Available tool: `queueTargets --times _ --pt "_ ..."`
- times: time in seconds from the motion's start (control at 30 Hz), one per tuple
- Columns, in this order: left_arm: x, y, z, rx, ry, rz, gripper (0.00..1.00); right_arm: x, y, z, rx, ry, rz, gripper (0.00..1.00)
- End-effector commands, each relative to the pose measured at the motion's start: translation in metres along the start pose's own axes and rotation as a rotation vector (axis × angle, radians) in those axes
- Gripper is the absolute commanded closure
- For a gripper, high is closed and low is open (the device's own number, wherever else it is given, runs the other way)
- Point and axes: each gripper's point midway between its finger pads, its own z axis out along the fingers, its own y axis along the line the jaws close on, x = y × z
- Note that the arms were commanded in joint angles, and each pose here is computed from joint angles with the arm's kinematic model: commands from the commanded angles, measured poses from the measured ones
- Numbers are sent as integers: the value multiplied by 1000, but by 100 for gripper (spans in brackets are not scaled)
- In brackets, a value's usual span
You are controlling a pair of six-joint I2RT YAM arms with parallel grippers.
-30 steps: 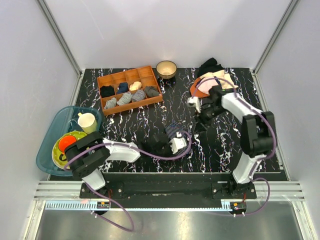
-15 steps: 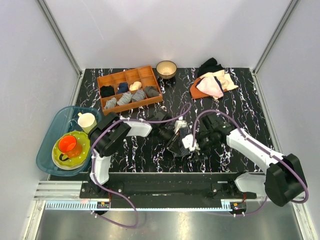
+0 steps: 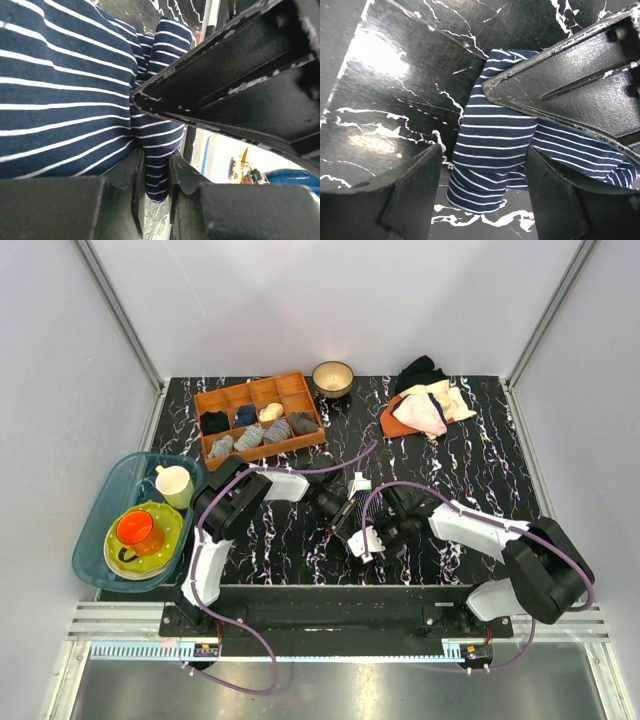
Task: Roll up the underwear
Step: Roll the underwear to the center of the board.
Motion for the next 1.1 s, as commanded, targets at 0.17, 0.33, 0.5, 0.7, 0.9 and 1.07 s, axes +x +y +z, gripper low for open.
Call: queueTargets --times 0.17,0.33,0.5,0.7,0.9,1.07 --pt "-32 6 -17 -161 -177 58 63 18 6 16 -64 84 69 57" --pt "-59 -15 -63 -300 -425 190 52 17 20 10 -117 102 155 74" --pt "-49 -36 -107 -454 -658 424 46 -4 29 -3 -178 22 277 76" --pt "-13 -68 -116 -505 -770 796 41 -19 22 -21 -300 -117 535 76" --pt "-6 -78 -71 -568 -512 1044 36 -10 15 -18 -431 -171 750 76" --pt "-15 -67 -37 -595 -306 1118 35 -1 10 -13 -476 -182 831 75"
